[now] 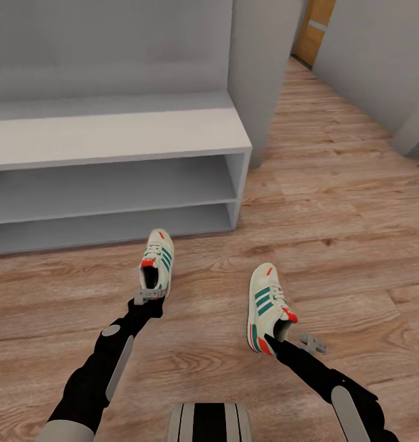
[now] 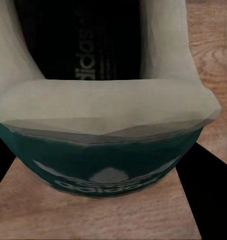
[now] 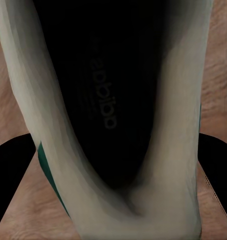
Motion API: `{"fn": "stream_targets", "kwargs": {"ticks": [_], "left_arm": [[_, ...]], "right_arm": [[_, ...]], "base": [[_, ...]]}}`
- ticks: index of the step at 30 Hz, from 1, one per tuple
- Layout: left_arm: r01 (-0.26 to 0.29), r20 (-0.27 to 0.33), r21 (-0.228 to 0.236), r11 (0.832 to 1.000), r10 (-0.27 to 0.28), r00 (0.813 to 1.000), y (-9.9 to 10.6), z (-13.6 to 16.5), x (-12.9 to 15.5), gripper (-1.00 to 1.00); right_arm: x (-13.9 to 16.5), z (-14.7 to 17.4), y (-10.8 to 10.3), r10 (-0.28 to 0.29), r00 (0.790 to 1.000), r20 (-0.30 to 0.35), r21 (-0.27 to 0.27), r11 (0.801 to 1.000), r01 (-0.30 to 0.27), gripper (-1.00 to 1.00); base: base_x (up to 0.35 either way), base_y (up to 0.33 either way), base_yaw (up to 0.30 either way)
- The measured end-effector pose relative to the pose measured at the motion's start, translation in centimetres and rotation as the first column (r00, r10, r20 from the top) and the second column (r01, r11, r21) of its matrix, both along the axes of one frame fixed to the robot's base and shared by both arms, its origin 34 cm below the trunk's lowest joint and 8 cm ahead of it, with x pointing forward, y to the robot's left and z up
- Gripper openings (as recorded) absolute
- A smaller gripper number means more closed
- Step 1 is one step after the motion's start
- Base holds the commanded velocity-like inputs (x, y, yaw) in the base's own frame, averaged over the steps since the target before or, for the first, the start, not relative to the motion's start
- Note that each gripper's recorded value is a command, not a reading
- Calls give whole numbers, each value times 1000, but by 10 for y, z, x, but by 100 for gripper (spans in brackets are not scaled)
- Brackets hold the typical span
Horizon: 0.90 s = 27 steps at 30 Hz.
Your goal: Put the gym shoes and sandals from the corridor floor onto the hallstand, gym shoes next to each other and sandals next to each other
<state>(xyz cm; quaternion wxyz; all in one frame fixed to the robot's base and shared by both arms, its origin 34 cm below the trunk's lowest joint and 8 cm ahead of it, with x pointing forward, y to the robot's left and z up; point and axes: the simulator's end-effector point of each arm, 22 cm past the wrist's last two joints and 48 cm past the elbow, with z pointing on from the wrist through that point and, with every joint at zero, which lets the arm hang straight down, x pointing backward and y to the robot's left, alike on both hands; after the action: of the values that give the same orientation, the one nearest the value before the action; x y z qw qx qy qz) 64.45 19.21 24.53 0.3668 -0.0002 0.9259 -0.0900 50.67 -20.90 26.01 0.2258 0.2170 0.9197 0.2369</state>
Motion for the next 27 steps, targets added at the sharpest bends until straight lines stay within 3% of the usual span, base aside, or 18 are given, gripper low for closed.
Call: {"fn": "stream_targets", "kwargs": {"ticks": [19,27], "left_arm": [[0,24,0,1000,0,1000,0,13,6,-100],[-1,26,-1,1000,1,1000,0,15,6,-100]], "right_arm": [[6,10,1,2,1000,24,1,1000,-2,-100],[6,11,0,0,1000,26,-1,1000,0,-100]], "base": [[0,0,-219],[0,0,69]]}}
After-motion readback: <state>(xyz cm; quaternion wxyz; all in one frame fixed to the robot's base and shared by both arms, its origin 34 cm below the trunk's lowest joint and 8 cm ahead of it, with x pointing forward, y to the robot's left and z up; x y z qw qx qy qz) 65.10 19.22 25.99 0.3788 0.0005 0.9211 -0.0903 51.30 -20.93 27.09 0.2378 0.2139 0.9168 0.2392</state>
